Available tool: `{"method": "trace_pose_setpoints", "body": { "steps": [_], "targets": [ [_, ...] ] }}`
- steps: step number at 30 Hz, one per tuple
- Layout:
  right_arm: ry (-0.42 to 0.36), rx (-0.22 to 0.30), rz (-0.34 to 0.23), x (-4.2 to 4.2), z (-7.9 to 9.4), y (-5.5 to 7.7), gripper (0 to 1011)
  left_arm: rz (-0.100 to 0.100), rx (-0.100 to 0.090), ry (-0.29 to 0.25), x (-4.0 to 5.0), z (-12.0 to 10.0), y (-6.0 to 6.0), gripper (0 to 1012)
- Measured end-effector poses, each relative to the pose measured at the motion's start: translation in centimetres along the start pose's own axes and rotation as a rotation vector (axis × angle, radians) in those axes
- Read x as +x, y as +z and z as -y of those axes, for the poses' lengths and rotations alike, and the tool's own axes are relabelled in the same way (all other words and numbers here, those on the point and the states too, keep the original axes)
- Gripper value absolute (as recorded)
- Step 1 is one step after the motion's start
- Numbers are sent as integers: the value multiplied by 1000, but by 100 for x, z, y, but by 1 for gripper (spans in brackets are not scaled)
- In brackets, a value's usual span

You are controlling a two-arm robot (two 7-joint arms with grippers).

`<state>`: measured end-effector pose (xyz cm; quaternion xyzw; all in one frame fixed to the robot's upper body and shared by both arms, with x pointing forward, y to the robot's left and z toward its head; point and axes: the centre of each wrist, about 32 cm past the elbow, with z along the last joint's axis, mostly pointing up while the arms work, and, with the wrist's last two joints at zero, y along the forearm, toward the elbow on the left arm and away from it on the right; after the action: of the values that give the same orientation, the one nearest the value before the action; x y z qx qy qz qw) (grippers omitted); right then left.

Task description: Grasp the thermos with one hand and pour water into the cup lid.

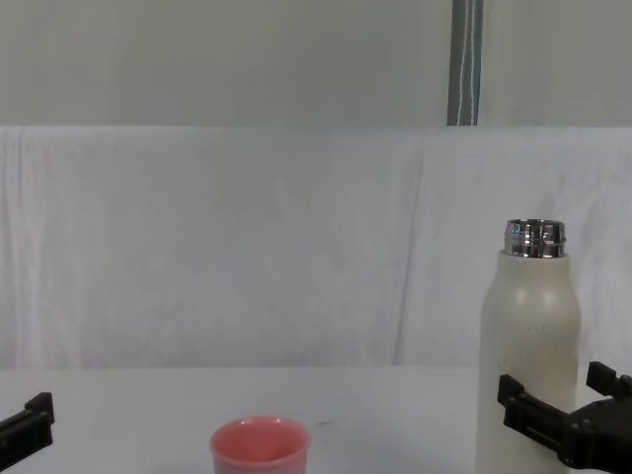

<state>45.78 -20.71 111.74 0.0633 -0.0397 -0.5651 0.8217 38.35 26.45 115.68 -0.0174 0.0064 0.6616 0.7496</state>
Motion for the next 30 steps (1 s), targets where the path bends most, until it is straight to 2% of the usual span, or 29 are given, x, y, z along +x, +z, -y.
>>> {"method": "trace_pose_setpoints", "body": {
  "steps": [30],
  "targets": [
    [-9,-43,-6,-55,258,48,1001,0,0,0,0,0,0,1001]
  ]
}}
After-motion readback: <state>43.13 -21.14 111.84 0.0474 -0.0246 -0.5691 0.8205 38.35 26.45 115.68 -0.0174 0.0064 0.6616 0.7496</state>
